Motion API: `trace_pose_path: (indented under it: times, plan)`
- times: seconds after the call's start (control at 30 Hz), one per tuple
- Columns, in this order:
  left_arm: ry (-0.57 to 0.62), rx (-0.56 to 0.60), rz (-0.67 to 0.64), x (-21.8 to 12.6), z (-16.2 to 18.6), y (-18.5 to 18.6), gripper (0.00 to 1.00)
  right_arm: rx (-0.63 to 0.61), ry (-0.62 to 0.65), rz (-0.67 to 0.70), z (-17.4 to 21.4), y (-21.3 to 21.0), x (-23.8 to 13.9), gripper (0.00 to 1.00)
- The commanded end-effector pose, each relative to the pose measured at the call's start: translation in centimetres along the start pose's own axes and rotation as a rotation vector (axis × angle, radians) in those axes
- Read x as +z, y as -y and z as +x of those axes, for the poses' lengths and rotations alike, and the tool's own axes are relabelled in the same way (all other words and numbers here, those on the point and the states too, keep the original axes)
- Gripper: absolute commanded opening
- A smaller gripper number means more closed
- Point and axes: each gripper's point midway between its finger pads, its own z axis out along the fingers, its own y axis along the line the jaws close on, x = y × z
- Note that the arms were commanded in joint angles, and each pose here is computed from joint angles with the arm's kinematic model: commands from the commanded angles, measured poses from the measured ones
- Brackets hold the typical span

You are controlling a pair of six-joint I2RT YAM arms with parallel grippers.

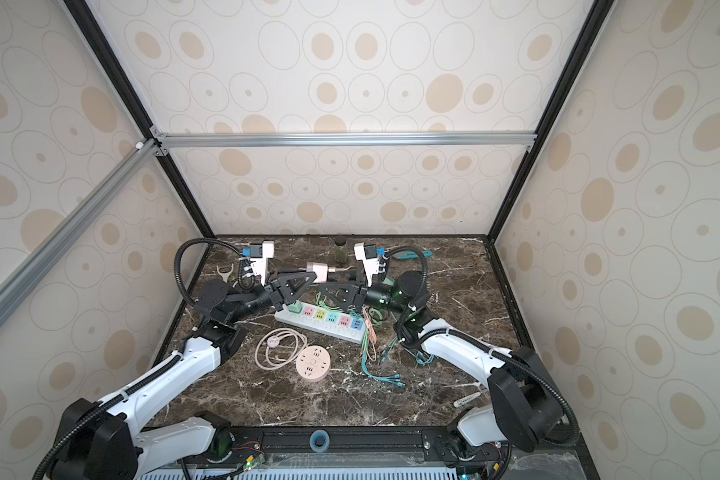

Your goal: Insert the plug

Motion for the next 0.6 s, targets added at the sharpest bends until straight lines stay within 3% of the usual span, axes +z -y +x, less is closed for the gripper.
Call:
trace_pose_path:
  times: [0.0,0.57]
  plan:
    - [0.019,0.064,0.112,-0.5,-1.0,3.5,0.00,-0.043,0.049,-0.044,-2.0,-1.4,0.3,0.67]
    - [0.029,0.061,0.129,-0.8,-0.8,3.7,0.00,-0.052,0.063,-0.081,-3.1,-2.0,1.3,0.54]
